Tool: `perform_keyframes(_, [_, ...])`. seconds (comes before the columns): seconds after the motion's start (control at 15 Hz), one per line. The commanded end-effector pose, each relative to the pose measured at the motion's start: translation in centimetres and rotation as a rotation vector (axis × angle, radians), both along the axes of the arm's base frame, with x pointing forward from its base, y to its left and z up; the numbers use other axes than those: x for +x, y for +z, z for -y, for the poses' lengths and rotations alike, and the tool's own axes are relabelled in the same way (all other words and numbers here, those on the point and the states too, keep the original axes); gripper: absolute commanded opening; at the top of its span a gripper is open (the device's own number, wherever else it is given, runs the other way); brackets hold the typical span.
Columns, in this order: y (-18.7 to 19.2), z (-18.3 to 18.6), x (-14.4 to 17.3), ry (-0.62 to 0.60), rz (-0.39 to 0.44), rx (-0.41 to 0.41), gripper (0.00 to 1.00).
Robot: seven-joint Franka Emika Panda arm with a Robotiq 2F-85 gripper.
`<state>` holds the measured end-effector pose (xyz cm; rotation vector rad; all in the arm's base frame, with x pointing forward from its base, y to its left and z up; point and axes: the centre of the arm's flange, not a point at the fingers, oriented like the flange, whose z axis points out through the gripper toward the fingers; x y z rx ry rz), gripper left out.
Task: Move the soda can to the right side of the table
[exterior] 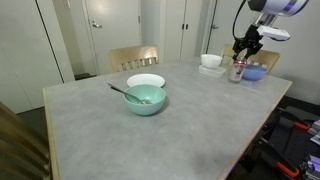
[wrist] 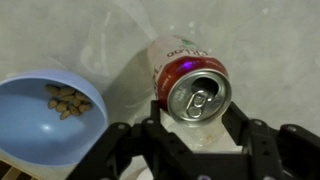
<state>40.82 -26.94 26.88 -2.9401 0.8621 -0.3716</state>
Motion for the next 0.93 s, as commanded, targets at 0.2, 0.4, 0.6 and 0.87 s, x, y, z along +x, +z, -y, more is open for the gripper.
perform_keyframes(0.2, [-1.9,2.2,1.0,-0.067,0.09,0.065,0.39])
perform_keyframes(0.4, [-1.8,2.3,0.9,-0.065,0.088,0.061,0.39])
perform_keyframes(0.6, [-1.6,1.7,0.7,-0.056,0.068,0.051,0.89])
perform_keyframes(0.87, [1.1,-0.8,0.6,-0.006,0.045,0.01,1.0])
